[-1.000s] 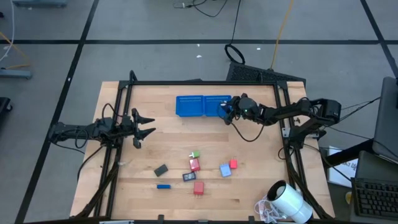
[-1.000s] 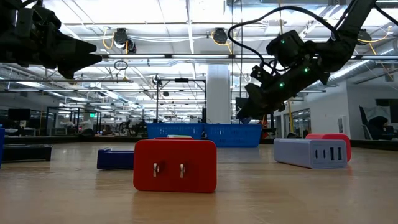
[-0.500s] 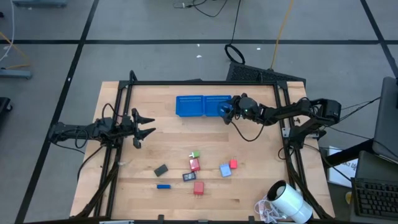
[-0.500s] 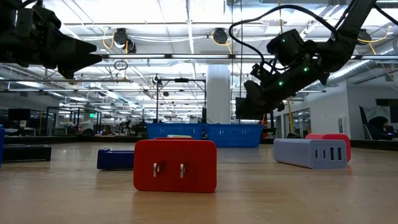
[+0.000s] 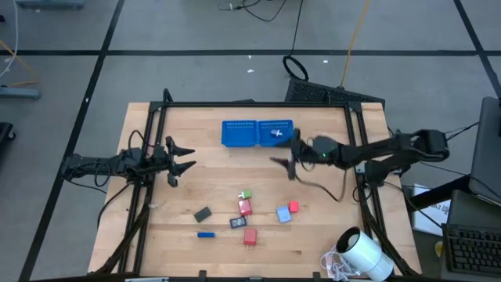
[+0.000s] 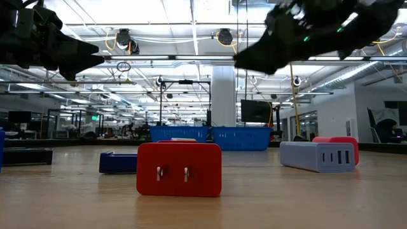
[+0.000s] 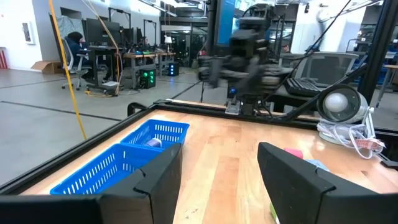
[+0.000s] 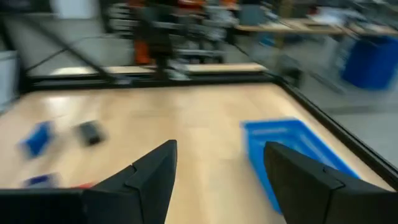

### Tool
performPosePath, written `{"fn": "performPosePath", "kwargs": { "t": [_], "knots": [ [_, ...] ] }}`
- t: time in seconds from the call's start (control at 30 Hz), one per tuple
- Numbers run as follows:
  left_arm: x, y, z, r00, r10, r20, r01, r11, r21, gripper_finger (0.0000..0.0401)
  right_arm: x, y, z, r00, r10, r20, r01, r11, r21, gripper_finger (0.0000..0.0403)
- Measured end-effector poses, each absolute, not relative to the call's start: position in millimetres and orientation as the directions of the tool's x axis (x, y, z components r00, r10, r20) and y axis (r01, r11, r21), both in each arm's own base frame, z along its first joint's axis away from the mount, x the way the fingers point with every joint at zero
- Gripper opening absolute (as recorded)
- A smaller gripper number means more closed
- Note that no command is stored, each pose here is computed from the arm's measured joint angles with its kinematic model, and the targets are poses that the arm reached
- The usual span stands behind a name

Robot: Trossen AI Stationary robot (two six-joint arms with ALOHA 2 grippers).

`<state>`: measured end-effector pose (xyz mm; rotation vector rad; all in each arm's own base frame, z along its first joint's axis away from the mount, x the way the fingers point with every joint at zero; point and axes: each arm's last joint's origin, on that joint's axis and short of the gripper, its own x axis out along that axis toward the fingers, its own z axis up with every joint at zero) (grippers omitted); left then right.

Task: Pick & Place Office items
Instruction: Put the pink charger adapter into the right blue bin

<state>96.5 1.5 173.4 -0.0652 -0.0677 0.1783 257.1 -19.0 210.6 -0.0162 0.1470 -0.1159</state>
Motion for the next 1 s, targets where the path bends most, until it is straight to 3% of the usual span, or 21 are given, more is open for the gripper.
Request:
{"fn": "performPosePath", "kwargs": {
  "t": [0.13, 0.43, 0.63, 1.0],
  "knots": [
    [96.6, 1.5, 173.4, 0.982, 0.179, 0.061, -0.175, 0.982, -0.071, 0.0214, 249.7, 25.7, 217.5, 0.984, -0.019, -0.175, 0.006, 0.997, -0.073, 0.0229],
    [96.5, 1.5, 173.5, 0.982, 0.18, 0.062, -0.175, 0.982, -0.071, 0.0214, 232.9, 93.4, 203.0, 0.849, -0.011, -0.528, -0.024, 0.998, -0.06, 0.0279],
    [96.5, 1.5, 173.5, 0.982, 0.179, 0.062, -0.175, 0.982, -0.071, 0.0214, 224.1, 114.4, 173.7, 0.739, 0.004, -0.674, -0.053, 0.997, -0.052, 0.0306],
    [96.5, 1.5, 173.5, 0.982, 0.179, 0.062, -0.175, 0.982, -0.071, 0.0214, 228.4, 118.7, 135.0, 0.609, -0.027, -0.793, -0.064, 0.994, -0.083, 0.03]
  ]
}}
